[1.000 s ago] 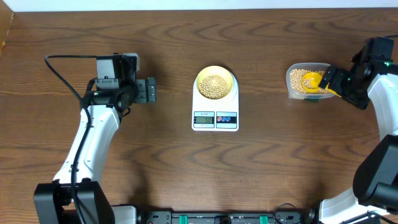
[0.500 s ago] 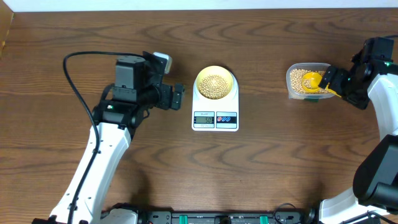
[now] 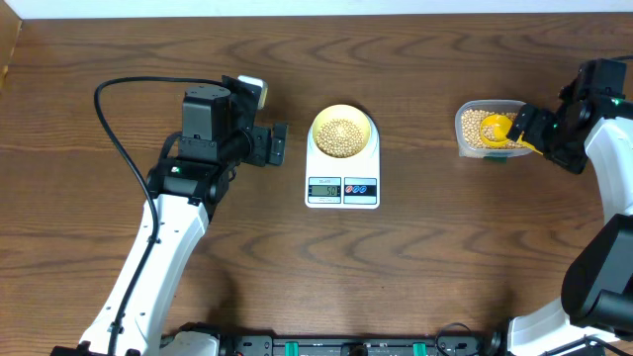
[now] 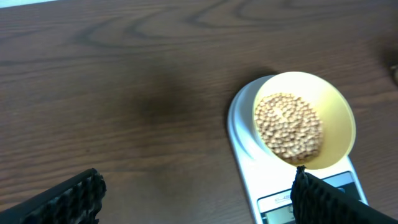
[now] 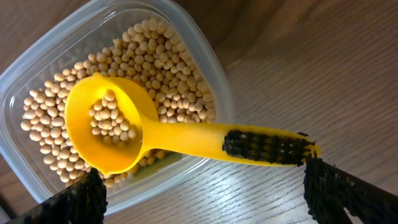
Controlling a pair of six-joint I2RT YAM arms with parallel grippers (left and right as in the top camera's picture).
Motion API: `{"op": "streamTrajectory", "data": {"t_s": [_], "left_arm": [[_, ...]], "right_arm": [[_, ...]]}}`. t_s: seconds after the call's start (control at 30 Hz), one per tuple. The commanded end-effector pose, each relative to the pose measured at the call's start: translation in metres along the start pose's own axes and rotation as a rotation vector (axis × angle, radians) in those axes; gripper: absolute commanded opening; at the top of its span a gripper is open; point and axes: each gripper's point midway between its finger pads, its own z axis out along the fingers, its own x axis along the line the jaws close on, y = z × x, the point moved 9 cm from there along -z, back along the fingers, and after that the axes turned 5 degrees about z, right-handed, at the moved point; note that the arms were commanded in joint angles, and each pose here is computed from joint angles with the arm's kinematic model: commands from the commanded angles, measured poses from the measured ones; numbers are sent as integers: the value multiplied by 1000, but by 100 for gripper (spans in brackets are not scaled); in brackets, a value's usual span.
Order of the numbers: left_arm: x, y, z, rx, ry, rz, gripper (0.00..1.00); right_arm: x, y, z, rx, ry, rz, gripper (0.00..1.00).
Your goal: Scoop item into bowl and weigh 50g on scale
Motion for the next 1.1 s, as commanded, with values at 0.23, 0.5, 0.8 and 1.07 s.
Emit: {"op": "streamTrajectory", "data": {"t_s": [0.23,0.5,0.8,1.07], "left_arm": [[2,1,2,-11,26,7,98],[-23,-26,2,178,-23,-301,98],[-77,-37,5,247,36,-107,98],[-100,-59,44,369,23,-39,98]], "right_arm": [[1,0,-3,-7,6,-7,99],[1,0,-3,-7,6,-7,99],[1,0,-3,-7,6,-7,99],[1,0,-3,-7,6,-7,99]]}}
